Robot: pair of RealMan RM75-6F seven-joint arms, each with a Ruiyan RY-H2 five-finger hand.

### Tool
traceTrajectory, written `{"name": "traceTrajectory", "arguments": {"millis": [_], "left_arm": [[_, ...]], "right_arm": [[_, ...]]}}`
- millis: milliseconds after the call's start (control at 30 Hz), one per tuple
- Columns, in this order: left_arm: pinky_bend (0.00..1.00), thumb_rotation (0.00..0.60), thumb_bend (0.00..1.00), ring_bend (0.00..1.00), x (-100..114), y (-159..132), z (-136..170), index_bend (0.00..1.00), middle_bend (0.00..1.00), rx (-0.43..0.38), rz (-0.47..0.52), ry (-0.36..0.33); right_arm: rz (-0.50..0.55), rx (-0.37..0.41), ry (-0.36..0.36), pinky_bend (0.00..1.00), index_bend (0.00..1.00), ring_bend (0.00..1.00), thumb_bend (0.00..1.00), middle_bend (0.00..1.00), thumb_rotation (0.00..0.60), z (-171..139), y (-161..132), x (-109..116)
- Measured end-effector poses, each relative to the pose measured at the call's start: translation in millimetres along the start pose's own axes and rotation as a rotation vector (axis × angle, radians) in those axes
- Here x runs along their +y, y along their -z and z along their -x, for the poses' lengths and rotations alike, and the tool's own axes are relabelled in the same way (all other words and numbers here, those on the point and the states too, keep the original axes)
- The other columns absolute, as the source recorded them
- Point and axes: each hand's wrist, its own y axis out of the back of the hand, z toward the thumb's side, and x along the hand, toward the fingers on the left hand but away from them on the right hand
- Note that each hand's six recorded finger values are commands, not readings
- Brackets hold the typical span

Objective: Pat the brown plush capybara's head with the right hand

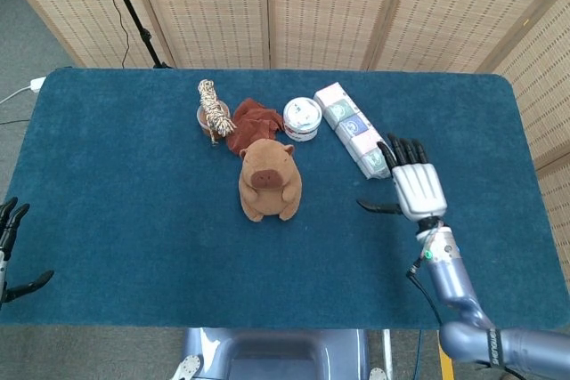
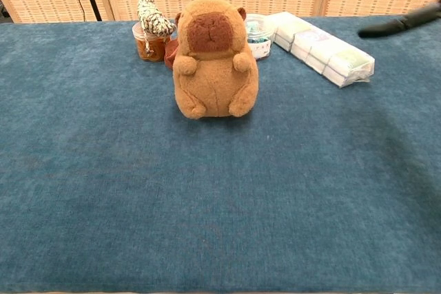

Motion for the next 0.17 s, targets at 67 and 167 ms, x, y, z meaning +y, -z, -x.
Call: {"name": "traceTrajectory", "arguments": {"millis": [67, 167], "left_arm": [[0.0, 0.6, 0.0, 0.0, -2, 0, 1, 0.0, 0.0, -0.003, -0.01, 0.008], [0.0, 0.6, 0.0, 0.0, -3, 0, 2, 0.0, 0.0, -0.005, -0.016, 0.009]], "right_arm": [[-0.012, -0.005, -0.009, 0.0, 0.0, 0.0, 0.0, 0.0, 0.383, -19, 13, -7], [-0.004, -0.023, -0.005, 0.0, 0.0, 0.0, 0.0, 0.0, 0.436, -51, 36, -15]]}}
